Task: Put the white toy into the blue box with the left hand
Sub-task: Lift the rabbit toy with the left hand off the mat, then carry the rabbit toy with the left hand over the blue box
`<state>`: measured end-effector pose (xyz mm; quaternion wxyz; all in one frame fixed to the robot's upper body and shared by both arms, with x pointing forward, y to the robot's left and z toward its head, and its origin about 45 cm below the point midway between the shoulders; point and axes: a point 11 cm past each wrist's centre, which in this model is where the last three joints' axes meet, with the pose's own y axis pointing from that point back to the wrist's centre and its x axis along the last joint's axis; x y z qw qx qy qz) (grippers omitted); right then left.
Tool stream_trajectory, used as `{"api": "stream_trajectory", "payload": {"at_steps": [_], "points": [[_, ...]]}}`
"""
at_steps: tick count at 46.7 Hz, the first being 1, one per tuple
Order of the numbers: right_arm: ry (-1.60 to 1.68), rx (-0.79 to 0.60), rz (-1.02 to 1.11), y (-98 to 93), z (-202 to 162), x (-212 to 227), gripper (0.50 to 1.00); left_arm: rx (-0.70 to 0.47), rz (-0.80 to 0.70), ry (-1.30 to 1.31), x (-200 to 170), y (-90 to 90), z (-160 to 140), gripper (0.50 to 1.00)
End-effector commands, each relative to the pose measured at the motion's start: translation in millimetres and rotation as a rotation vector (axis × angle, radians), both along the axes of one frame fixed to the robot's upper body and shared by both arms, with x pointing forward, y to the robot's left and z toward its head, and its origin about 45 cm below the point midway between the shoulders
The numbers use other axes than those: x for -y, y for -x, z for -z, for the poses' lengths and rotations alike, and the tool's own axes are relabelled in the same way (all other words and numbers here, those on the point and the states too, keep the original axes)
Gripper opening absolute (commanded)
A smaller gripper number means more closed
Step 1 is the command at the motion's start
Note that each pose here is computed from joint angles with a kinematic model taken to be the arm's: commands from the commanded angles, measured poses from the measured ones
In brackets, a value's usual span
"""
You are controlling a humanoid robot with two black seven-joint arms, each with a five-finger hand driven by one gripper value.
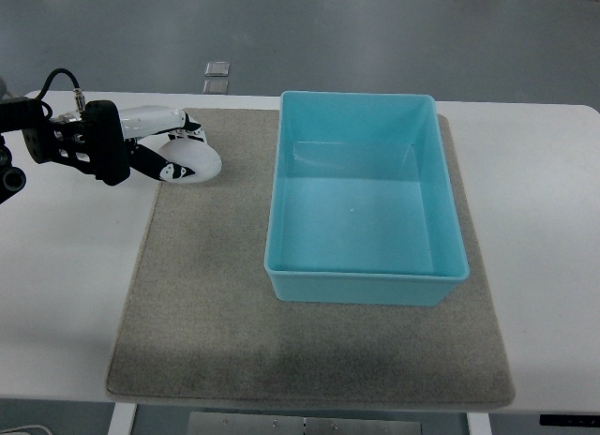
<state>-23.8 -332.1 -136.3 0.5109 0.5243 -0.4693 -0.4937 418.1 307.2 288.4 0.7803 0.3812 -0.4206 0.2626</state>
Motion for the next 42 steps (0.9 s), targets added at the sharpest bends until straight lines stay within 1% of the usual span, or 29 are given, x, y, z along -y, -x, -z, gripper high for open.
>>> {"api": "stream_trajectory", "payload": {"at_steps": [1,6,11,18,23,29,38,42], "points": [[0.0,0.0,0.0,0.0,0,0,0.936,0.052,-0.011,-0.005,-5,-4.5,-17,0.5],[0.0,0.0,0.0,0.0,0,0,0.936,0.11,-0.008,-0.001,-4,-9.8,-40,0.5],[0.0,0.0,0.0,0.0,0,0,0.936,0.175,0.002,-0.001,-1,-15.6,-71,0.5],[0.0,0.0,0.0,0.0,0,0,0.936,0.217,0.038,0.001,12,-17.7,-93,0.5],[0.0,0.0,0.0,0.0,0,0,0.936,0.219,0.089,0.016,31,-13.8,-94,0.5],[0.0,0.0,0.0,0.0,0,0,0.936,0.212,0.152,0.042,60,-11.5,-88,0.5],[0.0,0.0,0.0,0.0,0,0,0.936,0.214,0.228,0.063,100,-11.8,-82,0.5],[0.0,0.0,0.0,0.0,0,0,0.936,0.229,0.243,0.026,115,-13.1,-74,0.5]]}}
